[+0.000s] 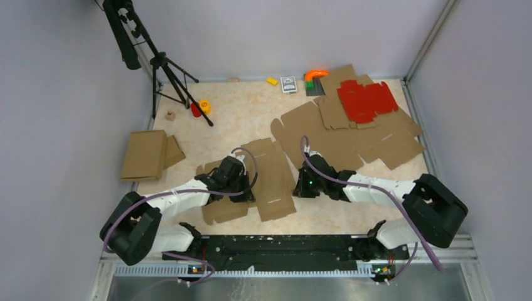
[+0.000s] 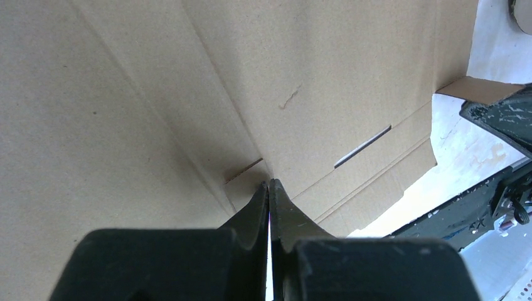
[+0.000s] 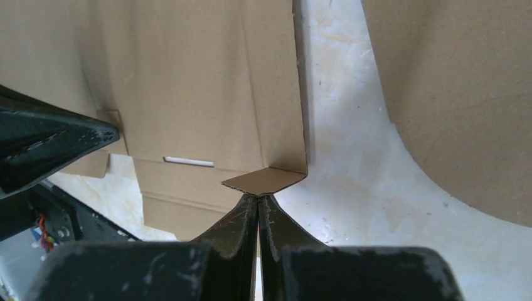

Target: Fold the paper box

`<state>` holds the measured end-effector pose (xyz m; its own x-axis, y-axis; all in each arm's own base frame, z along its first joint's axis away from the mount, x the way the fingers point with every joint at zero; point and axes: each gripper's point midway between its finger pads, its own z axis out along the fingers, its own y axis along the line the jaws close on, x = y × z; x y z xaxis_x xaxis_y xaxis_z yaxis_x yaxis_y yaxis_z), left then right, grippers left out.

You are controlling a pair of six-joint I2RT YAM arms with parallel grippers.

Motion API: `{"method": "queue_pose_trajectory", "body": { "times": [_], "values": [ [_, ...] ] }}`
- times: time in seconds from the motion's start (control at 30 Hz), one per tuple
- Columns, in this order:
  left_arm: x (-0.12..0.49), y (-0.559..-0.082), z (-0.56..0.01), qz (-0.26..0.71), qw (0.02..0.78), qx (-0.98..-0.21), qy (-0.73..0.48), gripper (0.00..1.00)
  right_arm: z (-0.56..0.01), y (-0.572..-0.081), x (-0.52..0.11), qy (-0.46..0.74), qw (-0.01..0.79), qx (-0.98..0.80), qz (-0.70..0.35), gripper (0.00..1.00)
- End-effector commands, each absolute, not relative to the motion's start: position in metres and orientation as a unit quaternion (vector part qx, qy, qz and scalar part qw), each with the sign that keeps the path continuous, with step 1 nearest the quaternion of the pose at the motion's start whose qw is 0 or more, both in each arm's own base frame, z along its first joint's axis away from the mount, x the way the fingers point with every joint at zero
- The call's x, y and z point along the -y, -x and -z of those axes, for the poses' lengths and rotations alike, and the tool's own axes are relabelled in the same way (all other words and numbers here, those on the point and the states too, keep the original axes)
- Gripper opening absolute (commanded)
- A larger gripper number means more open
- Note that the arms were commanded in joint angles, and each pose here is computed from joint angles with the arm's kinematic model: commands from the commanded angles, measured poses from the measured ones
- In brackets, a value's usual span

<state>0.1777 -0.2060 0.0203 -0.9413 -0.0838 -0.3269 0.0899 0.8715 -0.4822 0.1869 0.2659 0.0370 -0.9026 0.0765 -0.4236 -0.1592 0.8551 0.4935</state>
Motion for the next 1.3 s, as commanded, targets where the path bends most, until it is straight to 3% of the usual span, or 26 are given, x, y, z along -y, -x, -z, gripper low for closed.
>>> {"method": "queue_pose_trajectory", "body": {
  "times": [0.0,0.37,0.8,1.27],
  "values": [
    [0.194,-0.166,-0.005,0.223,0.149,-0.963,-0.013,0.00,-0.044,-0.210,-0.271,0.029,0.254,-0.935,-0.247,0.00],
    [0.194,-0.166,-0.005,0.221,0.144,-0.964,-0.018,0.00,-0.023,-0.223,-0.264,0.038,0.259,-0.946,-0.192,0.00],
    [0.194,-0.166,-0.006,0.220,0.145,-0.965,-0.018,0.00,-0.059,-0.230,-0.275,0.053,0.289,-0.929,-0.226,0.00],
    [0.194,-0.165,-0.005,0.220,0.143,-0.965,-0.019,0.00,-0.053,-0.240,-0.284,0.061,0.288,-0.931,-0.217,0.00]
  ]
}}
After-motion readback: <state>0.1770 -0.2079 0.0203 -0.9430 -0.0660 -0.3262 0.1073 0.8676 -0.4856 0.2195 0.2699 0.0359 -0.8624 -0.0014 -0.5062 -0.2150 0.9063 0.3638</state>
